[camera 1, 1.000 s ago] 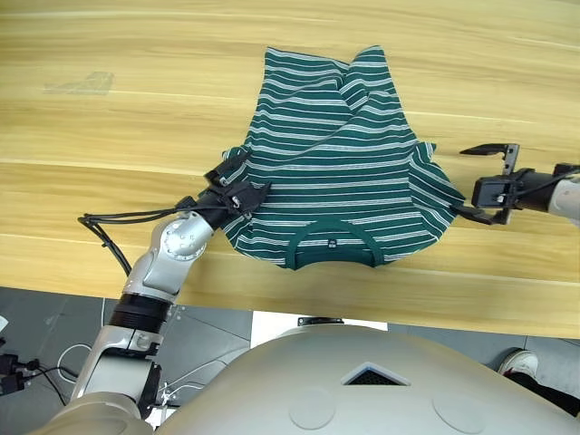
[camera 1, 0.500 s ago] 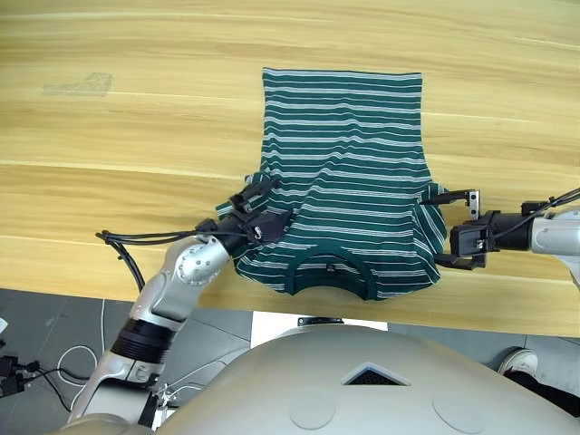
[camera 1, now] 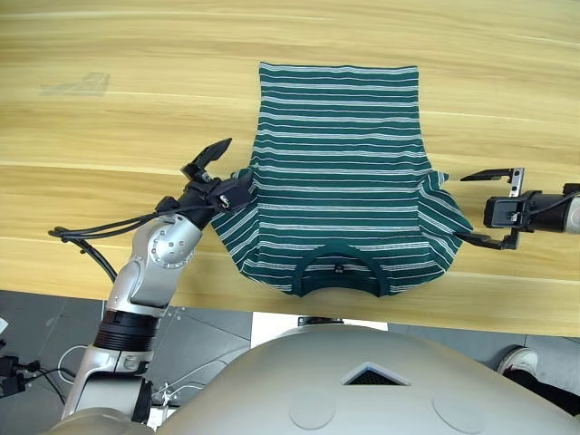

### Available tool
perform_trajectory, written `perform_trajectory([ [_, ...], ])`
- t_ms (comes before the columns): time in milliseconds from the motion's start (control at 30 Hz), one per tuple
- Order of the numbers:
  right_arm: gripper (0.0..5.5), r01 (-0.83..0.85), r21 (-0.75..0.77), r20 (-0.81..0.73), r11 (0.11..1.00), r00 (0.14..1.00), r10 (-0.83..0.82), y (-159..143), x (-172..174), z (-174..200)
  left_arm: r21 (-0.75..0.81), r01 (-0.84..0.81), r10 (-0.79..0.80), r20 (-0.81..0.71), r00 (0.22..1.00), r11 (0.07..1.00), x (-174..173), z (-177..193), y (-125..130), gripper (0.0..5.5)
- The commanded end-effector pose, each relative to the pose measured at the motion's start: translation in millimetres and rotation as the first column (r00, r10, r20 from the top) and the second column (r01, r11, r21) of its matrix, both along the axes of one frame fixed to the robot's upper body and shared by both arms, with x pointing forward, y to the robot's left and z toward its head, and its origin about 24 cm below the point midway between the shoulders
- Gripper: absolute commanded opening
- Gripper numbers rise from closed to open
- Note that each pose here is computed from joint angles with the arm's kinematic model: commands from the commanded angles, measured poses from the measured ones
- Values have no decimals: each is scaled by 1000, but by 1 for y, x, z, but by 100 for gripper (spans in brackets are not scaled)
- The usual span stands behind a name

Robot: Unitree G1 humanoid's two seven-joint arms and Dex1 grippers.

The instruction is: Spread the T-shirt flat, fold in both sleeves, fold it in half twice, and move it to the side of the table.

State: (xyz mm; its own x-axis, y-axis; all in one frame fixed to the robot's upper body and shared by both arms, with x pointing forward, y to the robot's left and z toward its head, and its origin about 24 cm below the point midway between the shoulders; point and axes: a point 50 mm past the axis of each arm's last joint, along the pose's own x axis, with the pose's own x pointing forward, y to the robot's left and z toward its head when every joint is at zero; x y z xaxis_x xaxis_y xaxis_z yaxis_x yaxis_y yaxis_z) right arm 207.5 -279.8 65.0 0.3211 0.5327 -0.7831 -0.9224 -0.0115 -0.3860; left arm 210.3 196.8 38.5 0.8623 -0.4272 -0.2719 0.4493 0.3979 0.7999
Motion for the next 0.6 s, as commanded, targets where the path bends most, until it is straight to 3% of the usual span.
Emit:
perform_trajectory([
  [33, 535, -2, 111, -110, 994, 994, 15, 10, -9, -4, -38, 41, -42, -16, 999, 998, -4, -1, -9, 346],
  [167, 535, 43, 319, -193, 947, 981, 21, 20, -8, 9, -91, 49, -50, -13, 999, 995, -5, 3, -11, 346],
  [267, 535, 41, 319, -139, 947, 990, 4, 16, -2, 31, -161, 31, -30, 8, 1000, 987, -3, 17, -6, 346],
  [433, 535, 73, 196, 121, 978, 988, -98, -8, 22, 72, -322, -71, 88, 38, 995, 944, -9, 56, 24, 346],
  [500, 535, 74, 219, 164, 973, 980, -112, -9, 23, 81, -450, -98, 120, 19, 993, 888, -19, 67, 28, 346],
  [600, 535, 50, 437, 331, 898, 919, -213, 12, 35, 93, -652, -174, 187, -50, 981, 738, -45, 73, 32, 346],
])
